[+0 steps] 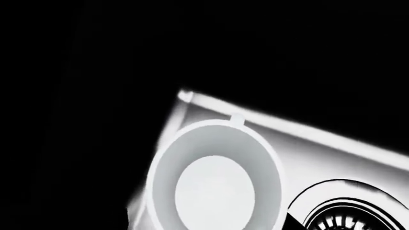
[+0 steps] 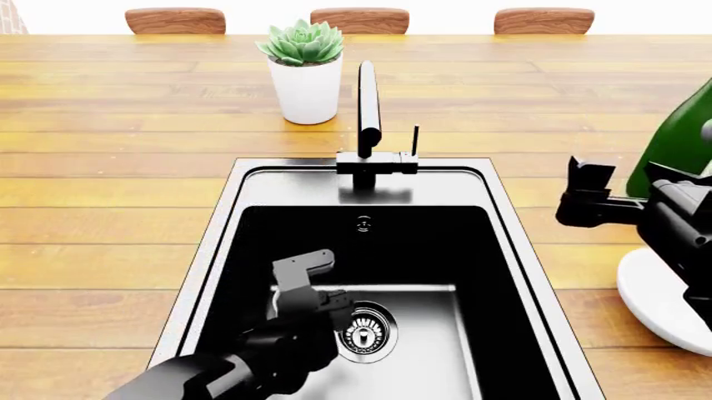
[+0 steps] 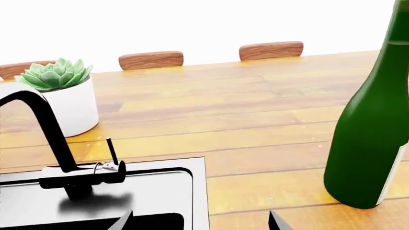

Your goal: Pick the cup and bowl from the sink and place them on the counter for drying.

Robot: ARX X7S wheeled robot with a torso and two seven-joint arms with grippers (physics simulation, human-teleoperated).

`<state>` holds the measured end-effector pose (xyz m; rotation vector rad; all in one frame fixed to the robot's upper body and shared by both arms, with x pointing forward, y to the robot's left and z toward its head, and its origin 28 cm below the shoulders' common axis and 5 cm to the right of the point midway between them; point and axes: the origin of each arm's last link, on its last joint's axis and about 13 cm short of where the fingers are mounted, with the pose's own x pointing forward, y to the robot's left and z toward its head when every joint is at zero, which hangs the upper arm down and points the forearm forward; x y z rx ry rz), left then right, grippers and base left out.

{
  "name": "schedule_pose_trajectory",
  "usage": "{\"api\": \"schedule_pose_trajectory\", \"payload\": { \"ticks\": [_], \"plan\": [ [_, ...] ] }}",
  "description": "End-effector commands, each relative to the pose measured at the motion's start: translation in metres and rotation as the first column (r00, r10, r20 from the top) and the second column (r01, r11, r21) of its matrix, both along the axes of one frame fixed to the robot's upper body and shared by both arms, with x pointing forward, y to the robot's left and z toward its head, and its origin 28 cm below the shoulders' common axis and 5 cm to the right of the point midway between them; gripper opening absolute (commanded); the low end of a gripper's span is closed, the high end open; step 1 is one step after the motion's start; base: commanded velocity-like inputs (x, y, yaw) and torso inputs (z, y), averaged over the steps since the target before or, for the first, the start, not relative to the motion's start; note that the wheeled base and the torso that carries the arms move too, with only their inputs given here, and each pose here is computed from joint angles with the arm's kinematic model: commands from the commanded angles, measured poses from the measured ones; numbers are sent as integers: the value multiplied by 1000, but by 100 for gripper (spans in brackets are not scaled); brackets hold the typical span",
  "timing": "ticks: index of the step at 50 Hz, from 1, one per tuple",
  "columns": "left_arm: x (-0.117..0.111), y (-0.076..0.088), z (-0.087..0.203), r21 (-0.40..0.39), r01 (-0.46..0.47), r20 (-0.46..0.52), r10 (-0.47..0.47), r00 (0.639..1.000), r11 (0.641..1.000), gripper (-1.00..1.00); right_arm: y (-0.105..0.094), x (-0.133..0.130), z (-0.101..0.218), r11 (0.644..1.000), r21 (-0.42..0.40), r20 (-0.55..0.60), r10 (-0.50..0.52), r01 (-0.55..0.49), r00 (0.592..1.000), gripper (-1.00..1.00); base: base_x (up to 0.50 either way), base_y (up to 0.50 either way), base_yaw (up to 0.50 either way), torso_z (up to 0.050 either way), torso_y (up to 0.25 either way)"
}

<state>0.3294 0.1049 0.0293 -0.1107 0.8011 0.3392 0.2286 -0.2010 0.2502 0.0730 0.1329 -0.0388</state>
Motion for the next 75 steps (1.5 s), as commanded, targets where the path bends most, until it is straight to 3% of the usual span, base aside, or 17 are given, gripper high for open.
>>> {"api": "schedule_pose_trajectory", "payload": {
  "ticks": [1, 10, 18, 19, 31, 32, 34, 47, 51, 64, 72, 75],
  "plan": [
    [0, 1, -1, -45, 58, -20, -59, 998, 997, 100, 0, 1, -4, 1000, 16, 0, 4, -4, 1000, 100, 0, 0, 0, 0, 0],
    [2, 8, -2, -59, 108, -20, -110, 994, 992, 100, 0, 2, -8, 1000, 23, -4, 3, -3, 1000, 100, 0, 0, 0, 0, 0],
    [2, 16, -8, -34, 97, -23, -98, 995, 995, 100, -1, 1, -11, 1000, 27, -6, -1, 1, 1000, 100, 0, 0, 0, 0, 0],
    [4, 20, -9, 0, 89, -10, -89, 996, 996, -100, -2, 0, -13, 1000, 30, -7, -2, 2, 1000, 100, 0, 0, 0, 0, 0],
    [8, 17, -1, 26, 87, 15, -87, 996, 996, -100, -2, -2, -13, 999, 35, -5, 9, -9, 1000, 100, 0, 0, 0, 0, 0],
    [10, 13, 4, 70, 116, 44, -119, 992, 991, -100, -1, -2, -12, 999, 36, -7, 11, -11, 1000, 100, 0, 0, 0, 0, 0],
    [13, 9, 13, 75, 140, 60, -144, 988, 987, -100, -1, -3, -10, 1000, 28, -6, 13, -12, 1000, 100, 0, 0, 0, 0, 0],
    [15, -14, 42, 36, 202, 90, -204, 975, 979, -100, -1, -2, -6, 999, 31, 2, 13, -13, 1000, 100, 0, 0, 0, 0, 0],
    [10, -13, 53, 66, 225, 106, -231, 967, 972, -100, -1, -2, -6, 999, 34, 3, 10, -10, 1000, 100, 0, 0, 0, 0, 0],
    [-14, 4, 94, 87, 293, 140, -302, 943, 952, -100, -5, -8, -5, 999, 44, 11, 3, -4, 1000, 100, 0, 0, 0, 0, 0],
    [-34, 19, 128, 74, 363, 170, -371, 913, 929, -100, -2, -11, -4, 999, 31, 6, 28, -28, 1000, 100, 0, 0, 0, 0, 0],
    [-48, 30, 145, 90, 416, 186, -426, 886, 905, -100, -2, -9, -2, 999, 26, 7, 36, -36, 999, 100, 0, 0, 0, 0, 0]
  ]
}}
